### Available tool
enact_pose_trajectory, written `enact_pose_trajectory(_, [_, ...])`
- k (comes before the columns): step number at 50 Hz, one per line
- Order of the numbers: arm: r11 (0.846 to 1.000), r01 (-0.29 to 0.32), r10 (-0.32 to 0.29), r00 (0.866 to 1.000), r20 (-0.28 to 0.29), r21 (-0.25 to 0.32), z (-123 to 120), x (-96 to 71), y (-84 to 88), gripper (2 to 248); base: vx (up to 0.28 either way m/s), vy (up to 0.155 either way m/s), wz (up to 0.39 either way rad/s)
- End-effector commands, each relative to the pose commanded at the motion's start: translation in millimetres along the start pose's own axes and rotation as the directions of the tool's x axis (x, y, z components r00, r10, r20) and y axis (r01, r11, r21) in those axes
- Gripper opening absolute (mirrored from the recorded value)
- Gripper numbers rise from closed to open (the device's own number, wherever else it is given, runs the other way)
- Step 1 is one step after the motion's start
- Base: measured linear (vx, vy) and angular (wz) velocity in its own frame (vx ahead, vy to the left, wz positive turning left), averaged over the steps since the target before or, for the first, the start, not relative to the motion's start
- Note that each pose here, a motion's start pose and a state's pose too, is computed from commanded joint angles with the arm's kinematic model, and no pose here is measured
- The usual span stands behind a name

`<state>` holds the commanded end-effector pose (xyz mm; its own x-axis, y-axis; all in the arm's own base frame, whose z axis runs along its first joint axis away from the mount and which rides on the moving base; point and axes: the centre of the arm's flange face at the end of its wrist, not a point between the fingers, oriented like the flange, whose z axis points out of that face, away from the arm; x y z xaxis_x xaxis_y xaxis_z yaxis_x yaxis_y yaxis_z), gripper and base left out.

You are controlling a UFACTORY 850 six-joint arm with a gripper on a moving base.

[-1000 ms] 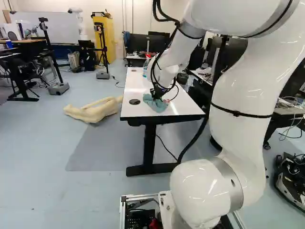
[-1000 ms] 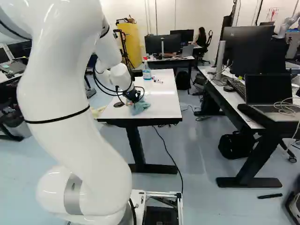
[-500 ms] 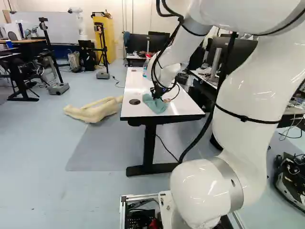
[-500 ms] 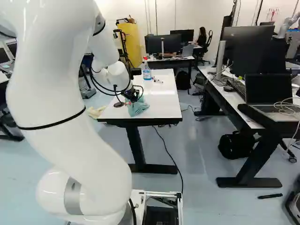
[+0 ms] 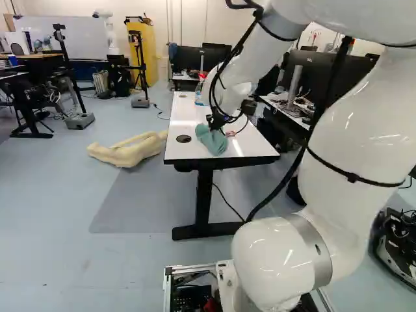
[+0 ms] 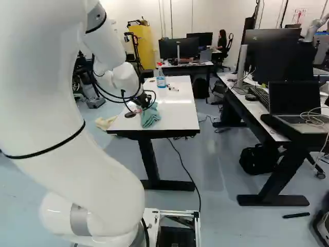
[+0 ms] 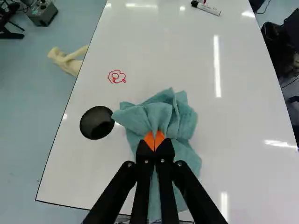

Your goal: Clean the table with the green towel

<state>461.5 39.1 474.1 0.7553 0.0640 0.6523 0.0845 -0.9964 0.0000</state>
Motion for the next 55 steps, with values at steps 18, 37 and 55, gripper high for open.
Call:
enact_pose_trajectory(18, [1.0, 0.004, -0.004, 1.0, -0.008, 0.004, -27, -27.4, -2.4, 21, 0.0, 0.0, 0.0])
enact_pose_trajectory(37, [1.0, 0.009, -0.009, 1.0, -0.017, 0.008, -51, -60.0, -4.7, 21, 0.0, 0.0, 0.0])
enact_pose_trajectory(55, [1.0, -0.002, 0.002, 1.0, -0.019, -0.002, -55, -65.2, 1.1, 21, 0.0, 0.0, 0.0])
